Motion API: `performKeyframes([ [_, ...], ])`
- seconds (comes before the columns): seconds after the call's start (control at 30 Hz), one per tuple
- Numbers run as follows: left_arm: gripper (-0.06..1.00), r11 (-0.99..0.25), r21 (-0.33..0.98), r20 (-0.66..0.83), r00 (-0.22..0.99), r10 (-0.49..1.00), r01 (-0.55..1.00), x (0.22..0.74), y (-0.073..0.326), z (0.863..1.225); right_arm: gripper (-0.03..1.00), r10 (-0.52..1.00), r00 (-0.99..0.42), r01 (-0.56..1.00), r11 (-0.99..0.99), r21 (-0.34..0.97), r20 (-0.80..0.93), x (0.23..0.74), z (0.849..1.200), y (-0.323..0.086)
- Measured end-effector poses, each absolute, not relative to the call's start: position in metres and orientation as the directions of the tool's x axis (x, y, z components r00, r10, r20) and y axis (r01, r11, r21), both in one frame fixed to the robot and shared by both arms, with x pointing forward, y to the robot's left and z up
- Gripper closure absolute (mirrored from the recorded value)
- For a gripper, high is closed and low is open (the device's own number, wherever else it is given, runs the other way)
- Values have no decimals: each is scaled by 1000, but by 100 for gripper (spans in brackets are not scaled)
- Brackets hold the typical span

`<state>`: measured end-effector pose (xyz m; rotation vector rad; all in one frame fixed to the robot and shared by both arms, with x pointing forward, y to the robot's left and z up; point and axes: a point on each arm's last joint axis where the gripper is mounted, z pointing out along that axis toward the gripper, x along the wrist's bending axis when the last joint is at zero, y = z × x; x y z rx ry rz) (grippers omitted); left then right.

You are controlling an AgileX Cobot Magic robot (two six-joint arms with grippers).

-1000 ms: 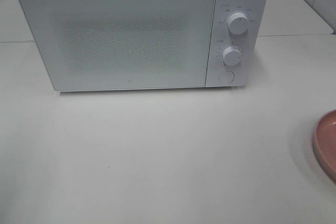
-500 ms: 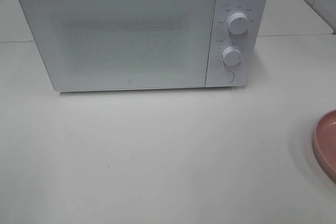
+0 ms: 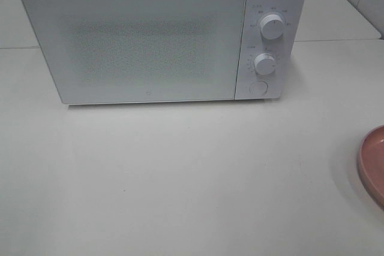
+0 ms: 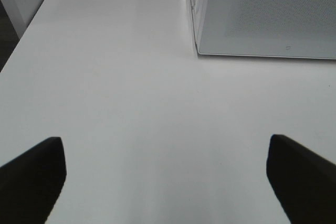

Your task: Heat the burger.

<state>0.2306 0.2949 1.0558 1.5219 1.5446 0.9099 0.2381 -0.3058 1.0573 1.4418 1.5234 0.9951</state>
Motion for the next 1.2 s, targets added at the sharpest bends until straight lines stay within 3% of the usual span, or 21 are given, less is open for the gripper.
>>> performKeyframes([
  [1.2,-1,31,893,-40,10,999,449,231,295,1056,21,999,-33,372,42,927,-32,238,1057,-306],
])
